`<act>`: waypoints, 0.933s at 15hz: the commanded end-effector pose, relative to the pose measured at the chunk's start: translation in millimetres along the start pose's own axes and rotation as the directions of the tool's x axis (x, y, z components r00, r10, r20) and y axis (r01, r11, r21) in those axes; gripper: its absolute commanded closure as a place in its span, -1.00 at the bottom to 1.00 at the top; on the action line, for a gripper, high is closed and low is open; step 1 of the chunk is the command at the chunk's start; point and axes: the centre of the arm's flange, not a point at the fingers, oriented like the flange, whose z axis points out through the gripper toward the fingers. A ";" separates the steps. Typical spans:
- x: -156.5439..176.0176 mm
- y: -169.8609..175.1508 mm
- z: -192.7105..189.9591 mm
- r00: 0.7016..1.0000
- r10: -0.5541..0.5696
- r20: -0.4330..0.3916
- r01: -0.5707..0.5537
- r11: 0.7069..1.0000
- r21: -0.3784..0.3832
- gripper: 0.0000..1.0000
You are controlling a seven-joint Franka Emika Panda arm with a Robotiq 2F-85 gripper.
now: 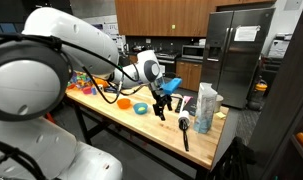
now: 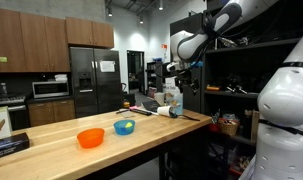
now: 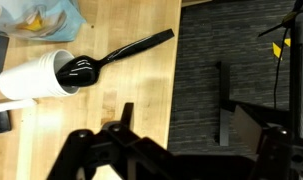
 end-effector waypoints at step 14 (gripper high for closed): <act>67.0 124.7 -2.0 0.898 -0.422 -0.123 0.362 0.869 -0.337 -1.00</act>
